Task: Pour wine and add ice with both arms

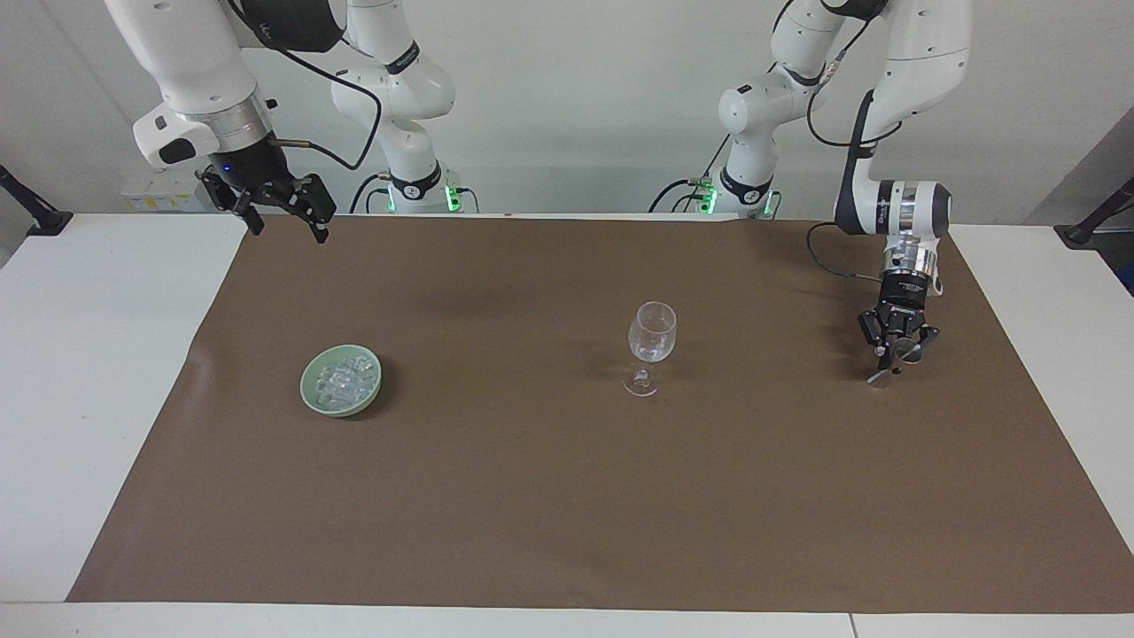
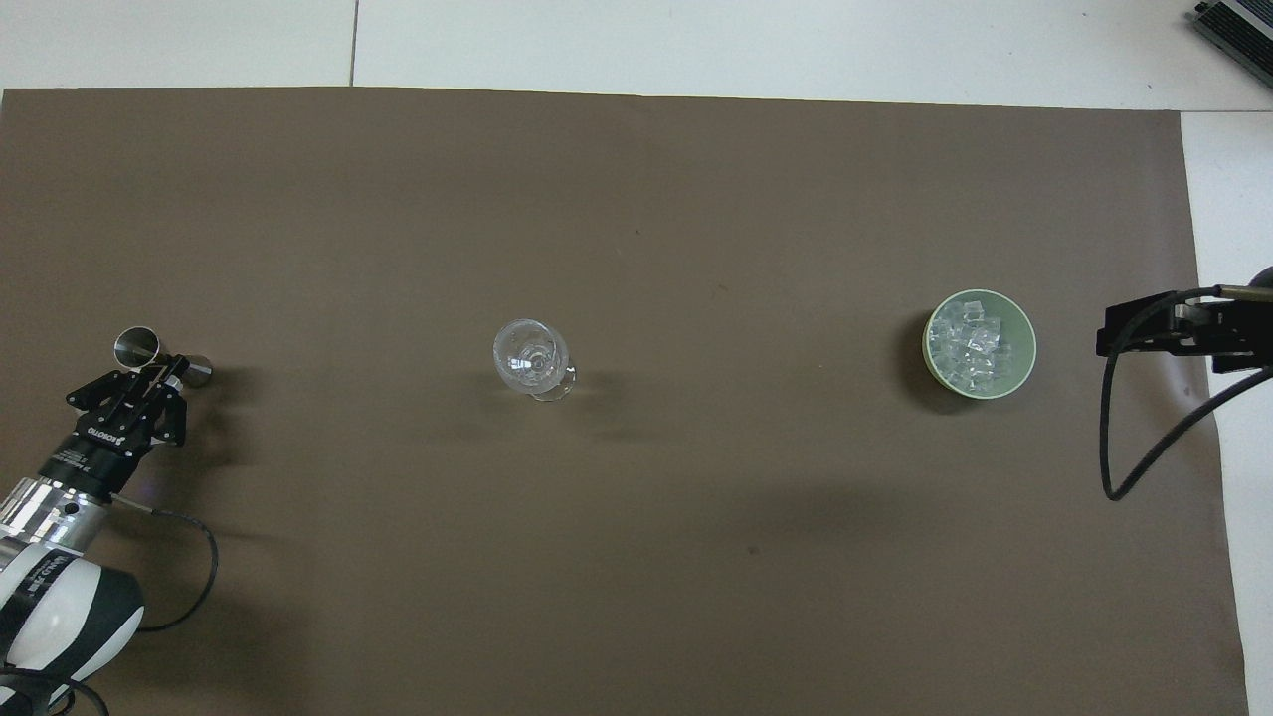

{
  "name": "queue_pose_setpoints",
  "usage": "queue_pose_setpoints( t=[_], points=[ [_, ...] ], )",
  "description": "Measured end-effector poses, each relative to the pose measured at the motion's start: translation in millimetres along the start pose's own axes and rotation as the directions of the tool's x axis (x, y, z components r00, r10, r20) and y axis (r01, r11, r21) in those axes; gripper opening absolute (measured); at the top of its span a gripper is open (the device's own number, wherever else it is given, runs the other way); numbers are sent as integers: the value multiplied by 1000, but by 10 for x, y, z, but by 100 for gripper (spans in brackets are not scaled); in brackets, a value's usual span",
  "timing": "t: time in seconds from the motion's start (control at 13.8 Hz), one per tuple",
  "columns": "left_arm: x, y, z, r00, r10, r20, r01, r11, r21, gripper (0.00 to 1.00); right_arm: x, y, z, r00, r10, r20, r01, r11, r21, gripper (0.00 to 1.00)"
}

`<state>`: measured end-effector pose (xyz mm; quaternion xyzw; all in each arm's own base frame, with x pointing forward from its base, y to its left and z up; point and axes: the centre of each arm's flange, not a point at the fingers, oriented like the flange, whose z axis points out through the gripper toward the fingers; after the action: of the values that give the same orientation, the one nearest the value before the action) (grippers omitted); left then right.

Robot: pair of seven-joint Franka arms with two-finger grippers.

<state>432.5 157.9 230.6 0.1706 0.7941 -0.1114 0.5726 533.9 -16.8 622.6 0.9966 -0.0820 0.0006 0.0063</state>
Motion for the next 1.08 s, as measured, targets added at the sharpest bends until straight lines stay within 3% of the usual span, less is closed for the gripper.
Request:
queue_pose_setpoints(
  t=[1.08],
  points=[
    [-2, -42, 51, 999, -28, 22, 28, 999, 21, 21, 59, 83, 51, 1000, 16, -13, -16, 1000, 3, 100]
  ],
)
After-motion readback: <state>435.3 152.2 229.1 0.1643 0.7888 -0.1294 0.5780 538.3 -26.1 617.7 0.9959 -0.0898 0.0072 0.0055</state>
